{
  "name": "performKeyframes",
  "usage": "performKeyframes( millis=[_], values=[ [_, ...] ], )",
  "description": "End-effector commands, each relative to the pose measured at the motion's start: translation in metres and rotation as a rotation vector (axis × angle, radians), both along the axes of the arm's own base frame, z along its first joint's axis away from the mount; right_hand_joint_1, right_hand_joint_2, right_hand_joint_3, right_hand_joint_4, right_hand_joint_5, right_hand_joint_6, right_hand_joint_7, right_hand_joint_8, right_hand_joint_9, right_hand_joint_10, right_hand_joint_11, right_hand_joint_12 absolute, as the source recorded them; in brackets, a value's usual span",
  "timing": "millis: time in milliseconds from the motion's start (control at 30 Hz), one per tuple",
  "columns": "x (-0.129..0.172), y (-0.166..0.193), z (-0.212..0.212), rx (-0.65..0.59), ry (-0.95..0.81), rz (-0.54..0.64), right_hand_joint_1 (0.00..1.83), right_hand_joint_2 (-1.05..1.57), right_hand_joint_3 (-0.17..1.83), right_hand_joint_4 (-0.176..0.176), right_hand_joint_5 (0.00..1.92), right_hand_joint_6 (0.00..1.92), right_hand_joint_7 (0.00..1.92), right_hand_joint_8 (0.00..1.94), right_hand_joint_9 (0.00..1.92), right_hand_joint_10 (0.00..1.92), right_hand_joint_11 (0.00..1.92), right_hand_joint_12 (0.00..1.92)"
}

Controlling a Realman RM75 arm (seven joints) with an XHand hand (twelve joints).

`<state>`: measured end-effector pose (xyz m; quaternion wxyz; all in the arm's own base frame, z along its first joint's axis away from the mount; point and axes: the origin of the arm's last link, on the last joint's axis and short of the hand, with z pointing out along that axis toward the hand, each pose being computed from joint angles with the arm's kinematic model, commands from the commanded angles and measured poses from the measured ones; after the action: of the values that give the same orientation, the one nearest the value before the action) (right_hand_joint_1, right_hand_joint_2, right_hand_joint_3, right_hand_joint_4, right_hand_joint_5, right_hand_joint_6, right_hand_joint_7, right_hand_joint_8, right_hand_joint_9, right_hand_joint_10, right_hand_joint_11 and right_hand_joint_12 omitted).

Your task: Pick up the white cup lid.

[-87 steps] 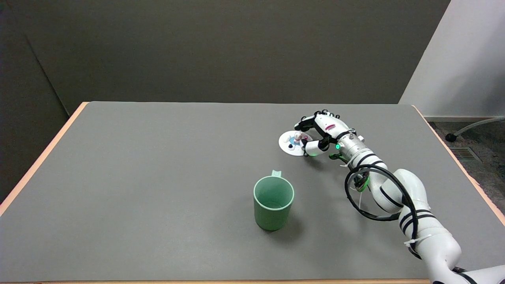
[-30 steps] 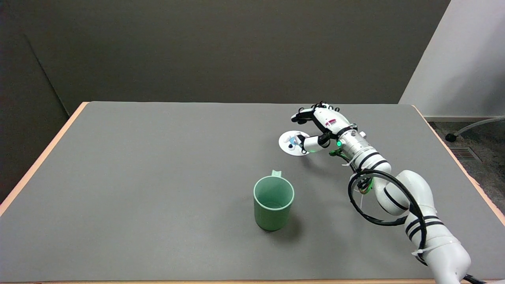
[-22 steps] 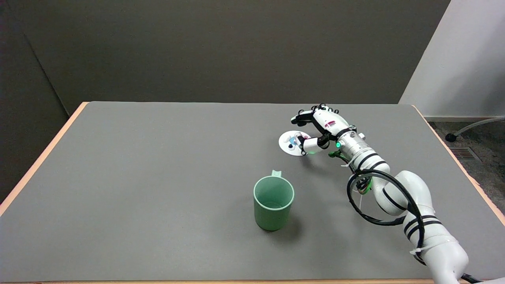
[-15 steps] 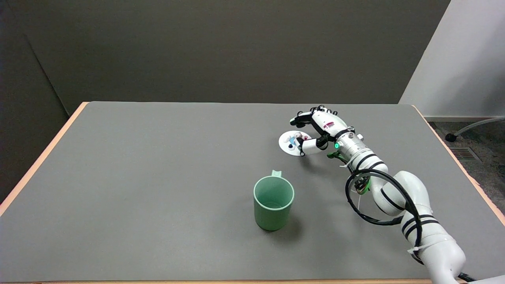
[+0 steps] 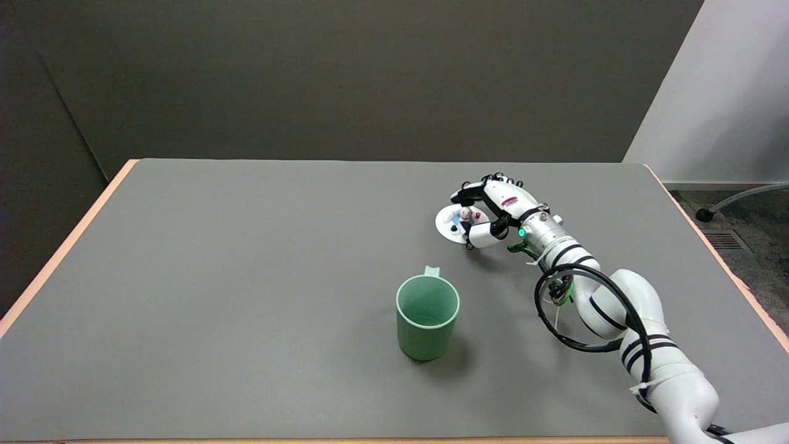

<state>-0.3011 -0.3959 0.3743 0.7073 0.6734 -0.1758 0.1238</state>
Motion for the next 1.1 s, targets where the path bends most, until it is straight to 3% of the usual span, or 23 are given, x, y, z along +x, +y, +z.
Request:
performKeyframes(
  millis=[33,333,433,467,500,533,767,1100],
  values=[
    [-0.012,-0.004,0.004,-0.006,0.009,-0.034,0.95,0.73,0.89,-0.002,0.73,0.20,0.75,0.21,0.27,0.76,0.00,1.18],
    [-0.010,-0.005,0.014,-0.021,0.017,-0.032,0.96,0.75,0.88,-0.005,0.73,0.20,0.75,0.21,0.27,0.75,0.00,1.17],
    [-0.006,-0.005,0.013,-0.009,0.038,-0.006,0.99,0.86,0.71,-0.012,0.78,0.20,0.77,0.24,0.24,0.78,0.00,1.17],
    [-0.005,-0.005,0.014,-0.008,0.039,0.003,0.99,1.01,0.44,0.004,0.77,0.79,0.72,0.38,0.21,0.81,0.00,1.25],
    [-0.003,-0.005,0.014,-0.007,0.038,0.018,1.05,1.16,0.18,0.001,0.76,1.30,0.66,0.90,0.16,0.90,0.00,1.33],
    [-0.001,-0.004,0.014,-0.008,0.040,0.033,1.14,1.21,0.14,-0.027,0.76,1.24,0.63,1.60,0.10,1.00,0.00,1.40],
    [0.007,-0.002,0.011,-0.006,0.029,0.095,1.15,1.19,0.13,-0.030,0.76,1.20,0.70,1.55,0.11,1.07,0.00,1.53],
    [0.021,0.002,0.004,0.018,0.047,0.139,1.18,1.15,0.12,-0.027,0.84,1.08,0.80,1.40,0.20,1.12,0.00,1.51]
  ],
)
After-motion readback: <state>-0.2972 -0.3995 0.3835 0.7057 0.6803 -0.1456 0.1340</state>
